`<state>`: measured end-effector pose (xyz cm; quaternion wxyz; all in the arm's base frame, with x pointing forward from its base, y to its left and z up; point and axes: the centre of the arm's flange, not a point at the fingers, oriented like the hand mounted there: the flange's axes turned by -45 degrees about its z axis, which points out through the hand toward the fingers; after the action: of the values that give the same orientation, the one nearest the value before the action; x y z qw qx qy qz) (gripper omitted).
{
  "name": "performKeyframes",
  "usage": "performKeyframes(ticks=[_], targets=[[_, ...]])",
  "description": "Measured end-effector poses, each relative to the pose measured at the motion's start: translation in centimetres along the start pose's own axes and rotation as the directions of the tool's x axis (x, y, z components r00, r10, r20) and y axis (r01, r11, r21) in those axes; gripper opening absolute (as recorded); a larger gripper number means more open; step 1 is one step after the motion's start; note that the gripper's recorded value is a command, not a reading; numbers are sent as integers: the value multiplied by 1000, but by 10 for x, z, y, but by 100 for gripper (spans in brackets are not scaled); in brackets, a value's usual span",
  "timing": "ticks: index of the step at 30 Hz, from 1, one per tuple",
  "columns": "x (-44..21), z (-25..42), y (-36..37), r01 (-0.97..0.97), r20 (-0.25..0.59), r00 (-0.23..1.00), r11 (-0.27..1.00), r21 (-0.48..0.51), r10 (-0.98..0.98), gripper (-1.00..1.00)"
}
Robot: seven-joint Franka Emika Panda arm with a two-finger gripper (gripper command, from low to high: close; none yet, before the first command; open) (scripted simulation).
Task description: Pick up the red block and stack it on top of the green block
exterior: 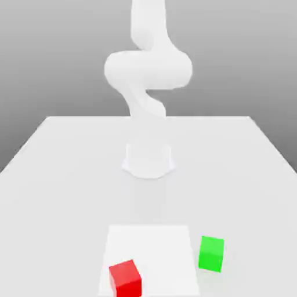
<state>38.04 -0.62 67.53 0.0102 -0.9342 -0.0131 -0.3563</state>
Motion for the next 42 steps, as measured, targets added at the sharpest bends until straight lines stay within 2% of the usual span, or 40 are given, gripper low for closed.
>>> performKeyframes(ticks=[10, 21, 26, 30, 31, 38, 42], targets=[[-39, 193, 18, 110, 270, 953, 989, 104, -134, 0], [-157, 361, 34, 217, 522, 803, 957, 193, -287, 0], [-224, 415, 45, 267, 612, 709, 937, 226, -350, 0], [-262, 455, 47, 275, 623, 695, 933, 231, -359, 0], [-270, 462, 48, 274, 624, 694, 933, 231, -359, -100], [-271, 463, 48, 274, 625, 693, 933, 232, -359, -100], [-240, 429, 47, 274, 625, 693, 933, 232, -359, -100]])
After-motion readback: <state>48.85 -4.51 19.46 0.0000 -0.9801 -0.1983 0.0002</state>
